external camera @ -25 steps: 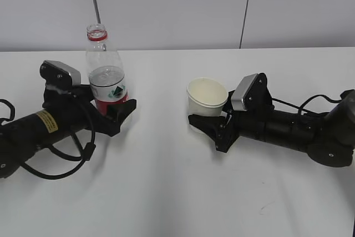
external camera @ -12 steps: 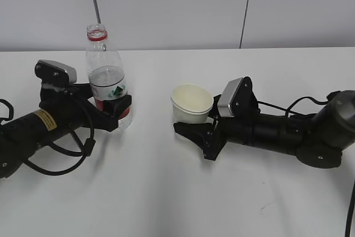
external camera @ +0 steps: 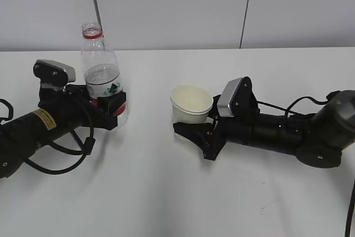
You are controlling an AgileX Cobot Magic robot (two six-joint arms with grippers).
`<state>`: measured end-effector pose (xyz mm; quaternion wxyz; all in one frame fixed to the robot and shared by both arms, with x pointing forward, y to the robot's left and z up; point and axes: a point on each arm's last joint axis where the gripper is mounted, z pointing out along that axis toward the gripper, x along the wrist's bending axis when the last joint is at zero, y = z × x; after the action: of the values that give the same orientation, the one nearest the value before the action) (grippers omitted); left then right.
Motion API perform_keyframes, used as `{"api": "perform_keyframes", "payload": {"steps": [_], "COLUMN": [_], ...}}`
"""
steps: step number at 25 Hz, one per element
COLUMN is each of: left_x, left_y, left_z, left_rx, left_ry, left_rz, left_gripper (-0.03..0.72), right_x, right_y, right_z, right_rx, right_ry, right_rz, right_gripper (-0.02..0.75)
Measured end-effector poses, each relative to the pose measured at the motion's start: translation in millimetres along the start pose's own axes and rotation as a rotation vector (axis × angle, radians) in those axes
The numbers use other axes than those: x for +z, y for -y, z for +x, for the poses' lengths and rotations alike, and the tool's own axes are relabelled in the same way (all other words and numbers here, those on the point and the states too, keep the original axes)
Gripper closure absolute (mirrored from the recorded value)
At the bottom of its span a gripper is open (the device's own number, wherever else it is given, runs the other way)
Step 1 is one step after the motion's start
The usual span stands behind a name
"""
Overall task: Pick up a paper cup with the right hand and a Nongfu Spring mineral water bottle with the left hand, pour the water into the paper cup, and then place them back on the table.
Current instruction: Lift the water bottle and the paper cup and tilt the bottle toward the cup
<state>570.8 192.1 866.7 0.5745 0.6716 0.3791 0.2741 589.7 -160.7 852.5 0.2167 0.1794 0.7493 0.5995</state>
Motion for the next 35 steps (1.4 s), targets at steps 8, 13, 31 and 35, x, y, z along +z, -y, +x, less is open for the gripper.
{"api": "perform_keyframes", "payload": {"steps": [8, 13, 31, 35], "left_x": [-1.4, -7.1, -22.0, -20.9], "left_y": [-6.4, -22.6, -64.7, -67.6], "left_z": [0.5, 2.1, 1.0, 3.2], "left_rx": [0.014, 0.084, 0.416, 0.517], "left_ry": [-0.010, -0.043, -0.078, -0.089], "left_rz": [0.023, 0.099, 0.095, 0.113], "left_gripper": [0.259, 0.260, 0.281, 0.283], "right_x": [6.2, 9.2, 16.4, 16.7], "right_y": [-7.7, -11.2, -20.7, -21.1], "right_z": [-4.9, -5.1, -4.0, -4.4], "right_rx": [0.058, 0.065, 0.059, 0.058], "right_ry": [-0.036, -0.081, -0.238, -0.238], "right_rz": [-0.022, -0.025, -0.008, -0.009], "right_gripper": [0.244, 0.244, 0.244, 0.244]}}
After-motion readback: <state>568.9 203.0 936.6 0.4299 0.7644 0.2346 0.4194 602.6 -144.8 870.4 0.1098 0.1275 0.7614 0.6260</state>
